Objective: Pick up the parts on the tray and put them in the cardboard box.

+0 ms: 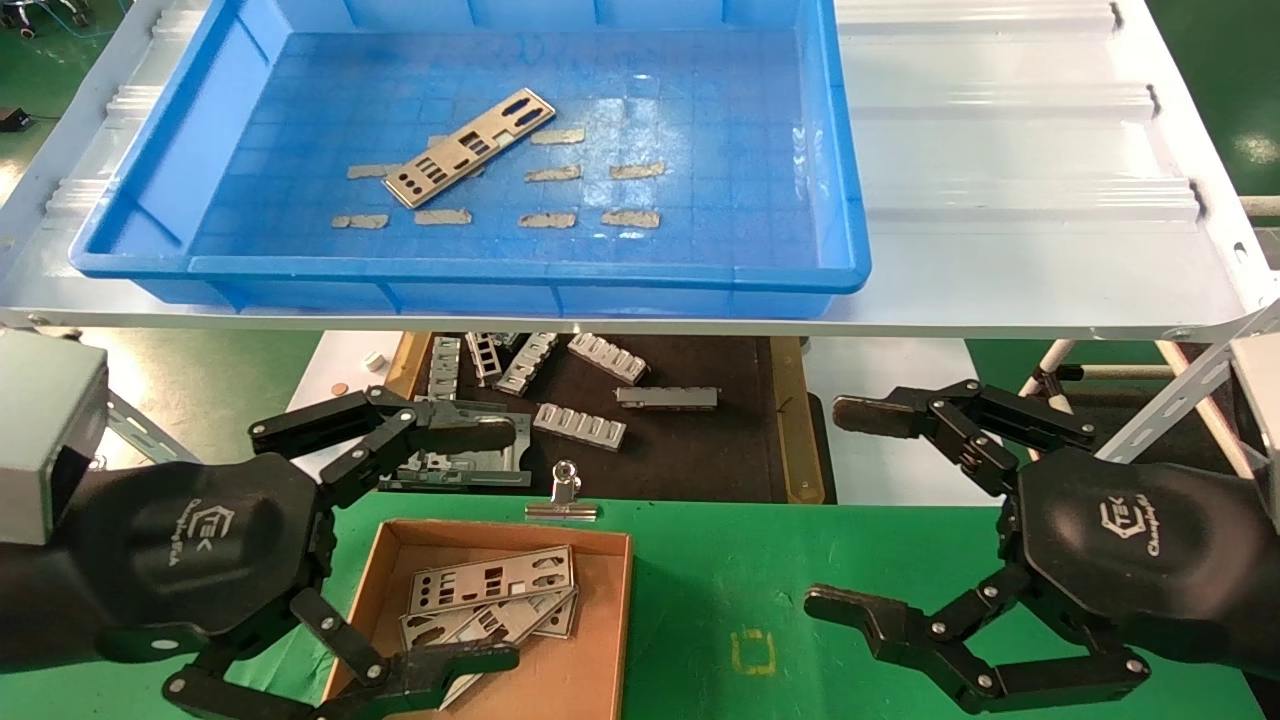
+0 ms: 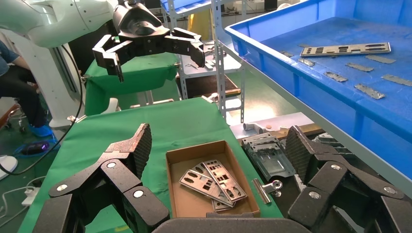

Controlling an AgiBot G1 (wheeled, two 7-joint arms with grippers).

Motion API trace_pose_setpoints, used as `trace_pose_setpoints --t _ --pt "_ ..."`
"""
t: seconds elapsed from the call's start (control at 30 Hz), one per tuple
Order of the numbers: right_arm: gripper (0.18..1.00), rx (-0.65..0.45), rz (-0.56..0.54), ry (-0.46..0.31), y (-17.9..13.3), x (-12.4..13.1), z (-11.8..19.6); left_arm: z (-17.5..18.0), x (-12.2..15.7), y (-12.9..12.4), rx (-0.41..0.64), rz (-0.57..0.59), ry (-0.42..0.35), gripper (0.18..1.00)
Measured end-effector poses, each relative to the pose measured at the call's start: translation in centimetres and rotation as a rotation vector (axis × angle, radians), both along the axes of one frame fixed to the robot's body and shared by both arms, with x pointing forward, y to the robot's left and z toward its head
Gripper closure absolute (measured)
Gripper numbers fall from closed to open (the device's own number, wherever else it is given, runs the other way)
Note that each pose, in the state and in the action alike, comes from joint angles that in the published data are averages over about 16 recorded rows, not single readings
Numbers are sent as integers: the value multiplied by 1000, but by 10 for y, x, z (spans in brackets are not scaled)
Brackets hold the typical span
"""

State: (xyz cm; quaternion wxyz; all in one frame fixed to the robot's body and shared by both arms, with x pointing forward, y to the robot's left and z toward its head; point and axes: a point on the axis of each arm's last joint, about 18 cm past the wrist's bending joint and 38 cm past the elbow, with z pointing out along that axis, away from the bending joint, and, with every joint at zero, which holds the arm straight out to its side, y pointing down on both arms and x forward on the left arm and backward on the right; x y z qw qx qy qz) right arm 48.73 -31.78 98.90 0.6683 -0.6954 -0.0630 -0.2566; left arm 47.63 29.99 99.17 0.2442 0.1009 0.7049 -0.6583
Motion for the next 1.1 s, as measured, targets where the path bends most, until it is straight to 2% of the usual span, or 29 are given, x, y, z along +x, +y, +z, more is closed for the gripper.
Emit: trace_pose_setpoints --t 1.1 --pt "178 0 0 0 0 0 0 0 0 0 0 0 0 184"
